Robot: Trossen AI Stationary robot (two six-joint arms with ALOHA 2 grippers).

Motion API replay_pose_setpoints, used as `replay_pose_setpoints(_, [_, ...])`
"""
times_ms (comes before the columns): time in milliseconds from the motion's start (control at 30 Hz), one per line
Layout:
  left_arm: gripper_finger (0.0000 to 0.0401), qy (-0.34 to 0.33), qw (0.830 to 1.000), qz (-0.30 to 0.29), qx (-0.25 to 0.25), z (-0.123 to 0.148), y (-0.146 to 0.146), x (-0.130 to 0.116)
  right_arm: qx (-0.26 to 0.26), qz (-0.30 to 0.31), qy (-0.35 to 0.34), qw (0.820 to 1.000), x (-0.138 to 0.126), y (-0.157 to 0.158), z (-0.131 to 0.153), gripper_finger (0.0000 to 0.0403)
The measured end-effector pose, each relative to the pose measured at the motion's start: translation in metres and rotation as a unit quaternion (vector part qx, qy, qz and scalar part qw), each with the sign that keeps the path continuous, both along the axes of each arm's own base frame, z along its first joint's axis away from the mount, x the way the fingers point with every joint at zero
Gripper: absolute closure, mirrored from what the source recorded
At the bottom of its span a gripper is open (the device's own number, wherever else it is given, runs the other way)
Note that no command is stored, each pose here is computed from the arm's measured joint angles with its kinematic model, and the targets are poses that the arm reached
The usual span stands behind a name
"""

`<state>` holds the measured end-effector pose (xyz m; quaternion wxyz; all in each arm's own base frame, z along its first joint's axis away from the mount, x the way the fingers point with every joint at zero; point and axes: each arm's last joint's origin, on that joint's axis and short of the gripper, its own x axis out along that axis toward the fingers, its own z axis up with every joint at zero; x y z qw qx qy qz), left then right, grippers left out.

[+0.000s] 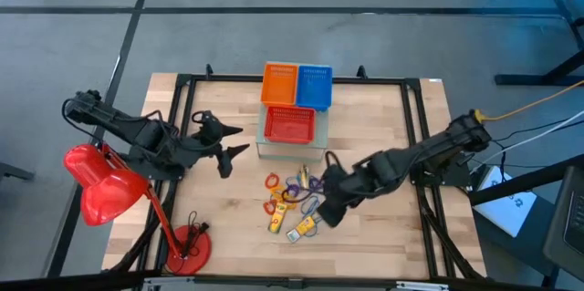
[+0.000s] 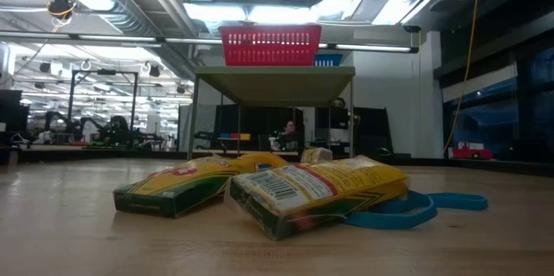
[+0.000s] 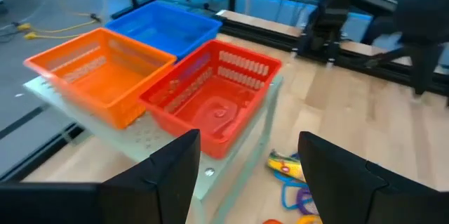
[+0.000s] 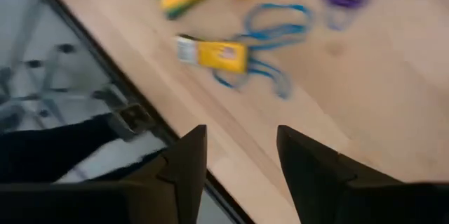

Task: Pick & Place Office Desk Supplies
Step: Put the blue rubber band into the blue bin

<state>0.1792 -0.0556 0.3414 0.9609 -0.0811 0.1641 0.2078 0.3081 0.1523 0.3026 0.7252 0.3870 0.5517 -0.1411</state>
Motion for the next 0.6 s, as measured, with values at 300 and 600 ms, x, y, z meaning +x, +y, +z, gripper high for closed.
replay_pose_setpoints(300, [0.0161, -0.001, 0.999, -0.054, -0.003, 0.012, -0.002, 0.000, -0.139, 0.124, 0.010, 0.982, 0.008, 0.022, -0.046, 0.0195])
replay_pose_setpoints(600, [0.0161, -0.017, 0.997, -0.074, -0.015, 0.018, -0.003, 0.001, -0.174, 0.163, 0.075, 0.968, 0.027, 0.038, -0.107, 0.0132])
